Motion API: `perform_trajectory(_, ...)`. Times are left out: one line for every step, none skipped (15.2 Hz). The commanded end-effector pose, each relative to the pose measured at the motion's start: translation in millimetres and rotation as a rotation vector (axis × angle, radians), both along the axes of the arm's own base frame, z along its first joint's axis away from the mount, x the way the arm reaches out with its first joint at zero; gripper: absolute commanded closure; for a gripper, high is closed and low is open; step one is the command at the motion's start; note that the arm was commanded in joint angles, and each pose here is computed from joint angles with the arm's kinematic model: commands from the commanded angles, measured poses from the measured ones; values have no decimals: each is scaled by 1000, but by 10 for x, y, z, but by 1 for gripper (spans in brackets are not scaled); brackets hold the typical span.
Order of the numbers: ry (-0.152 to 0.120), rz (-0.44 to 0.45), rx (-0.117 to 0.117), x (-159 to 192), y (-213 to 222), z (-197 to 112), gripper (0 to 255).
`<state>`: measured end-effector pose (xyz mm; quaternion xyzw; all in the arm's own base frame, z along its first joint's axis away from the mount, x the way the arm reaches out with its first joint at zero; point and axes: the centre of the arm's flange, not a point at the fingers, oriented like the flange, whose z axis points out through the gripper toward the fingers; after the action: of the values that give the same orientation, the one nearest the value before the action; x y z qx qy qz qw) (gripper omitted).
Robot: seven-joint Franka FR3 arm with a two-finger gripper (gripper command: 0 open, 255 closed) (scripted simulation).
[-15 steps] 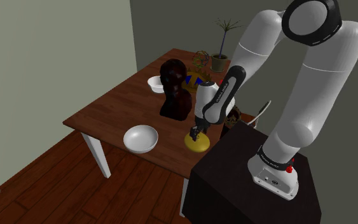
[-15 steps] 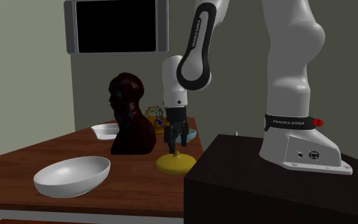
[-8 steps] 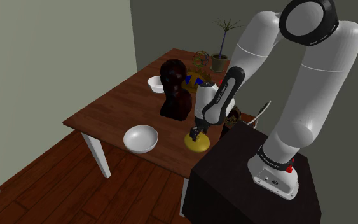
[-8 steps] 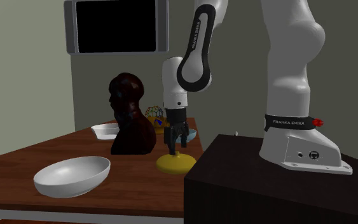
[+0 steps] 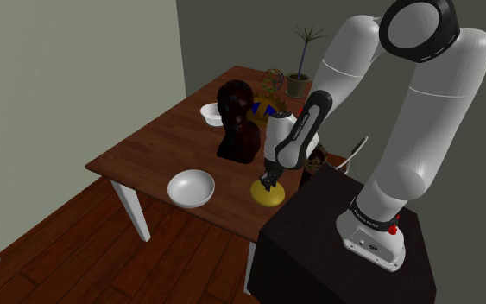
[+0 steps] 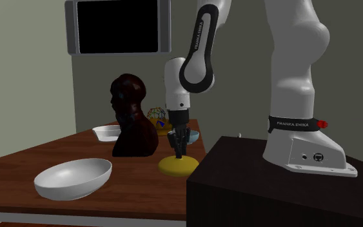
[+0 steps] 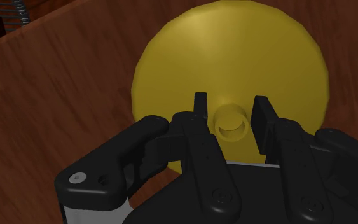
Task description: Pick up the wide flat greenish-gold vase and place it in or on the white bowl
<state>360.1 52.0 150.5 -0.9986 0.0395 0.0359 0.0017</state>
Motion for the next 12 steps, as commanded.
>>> perform_trajectory(0, 0, 0, -1, 0, -1, 255)
perform_trajectory(0, 0, 0, -1, 0, -2, 255)
perform_trajectory(0, 0, 0, -1, 0, 51, 255)
perform_trajectory(0, 0, 0, -1, 0, 104, 255)
perform_trajectory(0, 0, 0, -1, 0, 157, 255)
perform_trajectory(0, 0, 0, -1, 0, 210, 255)
perform_trajectory(0, 0, 0, -1, 0, 262, 255)
perform_trajectory(0, 0, 0, -1, 0, 315, 255)
perform_trajectory(0, 0, 0, -1, 0, 368, 255)
perform_trajectory(0, 0, 0, -1, 0, 421, 255)
perform_trajectory(0, 0, 0, -1, 0, 474, 255)
perform_trajectory(0, 0, 0, -1, 0, 526, 255)
